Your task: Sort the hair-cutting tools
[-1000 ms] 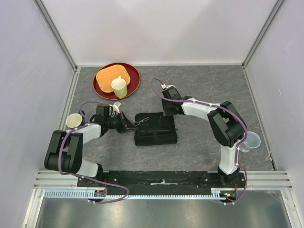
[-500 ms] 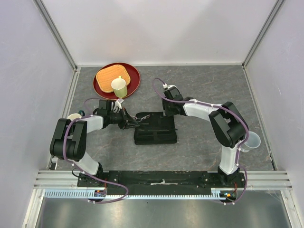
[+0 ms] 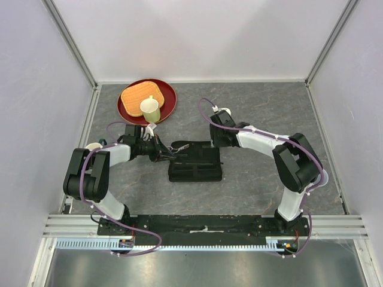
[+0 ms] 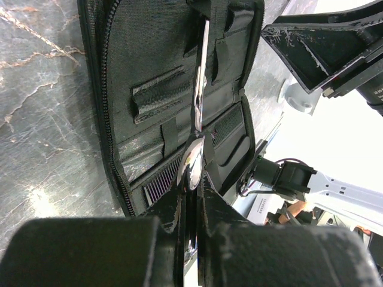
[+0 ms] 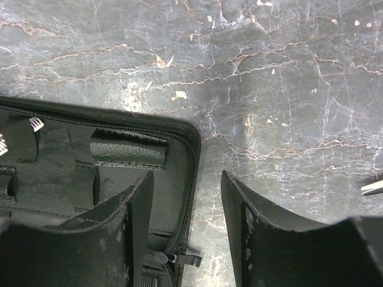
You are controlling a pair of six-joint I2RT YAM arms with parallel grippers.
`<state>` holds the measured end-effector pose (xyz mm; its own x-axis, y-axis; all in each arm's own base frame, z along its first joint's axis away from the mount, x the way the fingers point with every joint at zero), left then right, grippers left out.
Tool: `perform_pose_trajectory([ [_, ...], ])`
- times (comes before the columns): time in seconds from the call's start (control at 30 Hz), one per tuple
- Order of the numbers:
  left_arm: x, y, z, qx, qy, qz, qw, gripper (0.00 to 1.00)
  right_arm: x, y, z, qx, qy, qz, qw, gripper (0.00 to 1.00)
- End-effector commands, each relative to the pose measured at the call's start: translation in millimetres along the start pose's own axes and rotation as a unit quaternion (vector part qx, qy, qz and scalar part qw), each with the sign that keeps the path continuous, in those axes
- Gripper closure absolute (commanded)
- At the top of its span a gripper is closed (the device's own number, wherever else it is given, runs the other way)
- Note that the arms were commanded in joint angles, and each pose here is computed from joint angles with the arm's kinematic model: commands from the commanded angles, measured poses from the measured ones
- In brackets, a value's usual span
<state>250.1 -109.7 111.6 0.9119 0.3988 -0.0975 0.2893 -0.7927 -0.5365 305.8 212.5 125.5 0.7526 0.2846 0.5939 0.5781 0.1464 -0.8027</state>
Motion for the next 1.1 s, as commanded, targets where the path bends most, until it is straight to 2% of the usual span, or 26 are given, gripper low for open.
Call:
perform_pose_trajectory([
  [0.0, -9.9, 5.7, 29.3, 0.093, -0.041, -0.008, 0.995, 0.98, -7.5, 7.0, -2.4, -0.013, -0.003, 0.029, 0.999, 0.45],
  [0.07, -9.9, 5.6, 29.3, 0.096, -0.043, -0.007, 0.994, 0.98, -8.6, 13.5, -0.8, -0.008, -0.01, 0.037, 0.999, 0.48],
  [0.1, -9.1, 5.6, 28.4, 0.097, -0.043, -0.007, 0.994, 0.98, -9.0, 15.4, -0.4, -0.008, -0.012, 0.041, 0.999, 0.55],
  [0.17, -8.0, 6.1, 28.2, 0.099, -0.044, -0.005, 0.994, 0.98, -7.9, 21.4, 0.8, -0.005, -0.015, 0.044, 0.999, 0.64],
  [0.2, -6.9, 6.6, 27.7, 0.1, -0.045, -0.005, 0.994, 0.97, -6.8, 22.6, 0.2, -0.005, -0.016, 0.045, 0.999, 0.74],
  [0.3, -4.2, 7.7, 27.1, 0.105, -0.047, -0.008, 0.993, 0.85, -5.8, 28.6, 0.4, -0.007, -0.016, 0.051, 0.999, 0.91],
  [0.37, -2.4, 8.3, 27.0, 0.109, -0.047, -0.013, 0.993, 0.76, -5.5, 30.9, 1.0, -0.007, -0.016, 0.051, 0.999, 0.95],
  [0.4, -0.9, 8.4, 26.2, 0.112, -0.048, -0.016, 0.992, 0.67, -5.6, 30.7, 1.8, -0.005, -0.016, 0.052, 0.999, 0.96],
  [0.47, 1.7, 7.7, 25.1, 0.121, -0.045, -0.029, 0.991, 0.59, -6.0, 30.7, 1.3, -0.005, -0.014, 0.052, 0.999, 0.97],
  [0.5, 2.1, 7.0, 24.8, 0.128, -0.047, -0.033, 0.99, 0.46, -6.5, 30.8, 1.8, -0.005, -0.014, 0.052, 0.999, 0.97],
  [0.73, 2.2, -0.2, 23.0, 0.156, -0.04, -0.067, 0.985, 0.29, -8.0, 31.1, 2.3, -0.002, -0.01, 0.052, 0.999, 0.95],
  [0.8, 2.3, -3.4, 22.5, 0.169, -0.034, -0.079, 0.982, 0.21, -7.9, 31.0, 1.7, -0.002, -0.009, 0.052, 0.999, 0.95],
  [0.97, 1.1, -10.3, 23.2, 0.199, -0.024, -0.096, 0.975, 0.17, -8.9, 32.4, 2.8, 0.002, -0.006, 0.053, 0.999, 0.95],
  [1.07, 1.1, -13.5, 22.4, 0.209, -0.02, -0.108, 0.972, 0.26, -9.1, 32.6, 3.0, 0.003, -0.006, 0.053, 0.999, 0.95],
])
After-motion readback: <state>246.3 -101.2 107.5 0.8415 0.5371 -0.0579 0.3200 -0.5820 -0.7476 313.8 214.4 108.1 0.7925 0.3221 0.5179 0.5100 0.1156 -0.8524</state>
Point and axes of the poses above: each gripper's point midway between its finger pads, its own y axis out along the fingers, its own z axis along the line the jaws close on, x = y × z, the point moved 10 cm from there along -y, back along the fingers, and after that the axes turned 14 degrees about -y, right-handed, at the moved point
